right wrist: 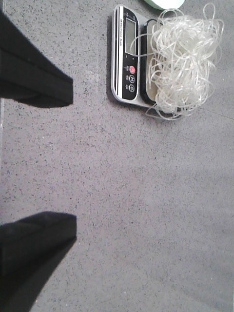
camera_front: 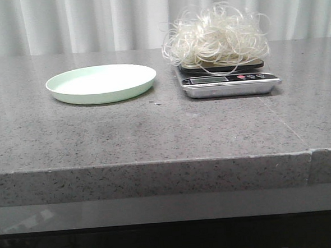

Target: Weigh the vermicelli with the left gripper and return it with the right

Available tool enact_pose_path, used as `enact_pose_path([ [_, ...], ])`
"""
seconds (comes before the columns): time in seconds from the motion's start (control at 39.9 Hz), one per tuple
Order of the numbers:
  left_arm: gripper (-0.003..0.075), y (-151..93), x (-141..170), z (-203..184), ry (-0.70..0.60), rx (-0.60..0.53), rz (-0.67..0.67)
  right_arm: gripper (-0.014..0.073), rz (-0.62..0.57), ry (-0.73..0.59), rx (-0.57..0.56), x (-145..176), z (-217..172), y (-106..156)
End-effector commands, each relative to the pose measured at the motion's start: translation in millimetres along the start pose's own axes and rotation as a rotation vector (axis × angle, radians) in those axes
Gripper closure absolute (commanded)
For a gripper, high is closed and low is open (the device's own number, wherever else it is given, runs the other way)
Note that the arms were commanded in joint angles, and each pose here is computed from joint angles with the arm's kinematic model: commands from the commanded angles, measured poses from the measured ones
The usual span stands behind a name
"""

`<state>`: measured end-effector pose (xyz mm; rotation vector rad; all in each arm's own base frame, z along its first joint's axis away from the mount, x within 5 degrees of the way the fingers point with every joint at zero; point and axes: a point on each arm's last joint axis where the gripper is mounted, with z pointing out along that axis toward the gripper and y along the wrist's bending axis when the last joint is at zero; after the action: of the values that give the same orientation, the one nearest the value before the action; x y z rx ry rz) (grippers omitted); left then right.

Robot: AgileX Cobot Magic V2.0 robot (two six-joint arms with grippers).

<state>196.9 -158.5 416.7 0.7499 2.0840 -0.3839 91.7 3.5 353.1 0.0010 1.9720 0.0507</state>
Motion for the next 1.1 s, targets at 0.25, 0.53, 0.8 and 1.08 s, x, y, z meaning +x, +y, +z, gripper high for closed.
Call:
enact_pose_path([
  [0.25, 0.0261, -2, 64, -68, -0.157, 0.002, -0.063, 0.0025, -0.007, -0.08, 0.004, -14, -3, 0],
  [0.53, 0.0261, 2, 113, -99, -0.218, -0.044, -0.076, 0.0025, -0.007, -0.088, 0.004, -15, -3, 0],
  [0.8, 0.026, 4, 124, -107, -0.245, -0.064, -0.062, 0.0025, 0.009, -0.087, -0.009, -15, -2, 1],
  [1.08, 0.0261, 4, 124, -107, -0.243, -0.064, -0.062, 0.0025, -0.069, -0.01, -0.142, -24, 18, 17],
])
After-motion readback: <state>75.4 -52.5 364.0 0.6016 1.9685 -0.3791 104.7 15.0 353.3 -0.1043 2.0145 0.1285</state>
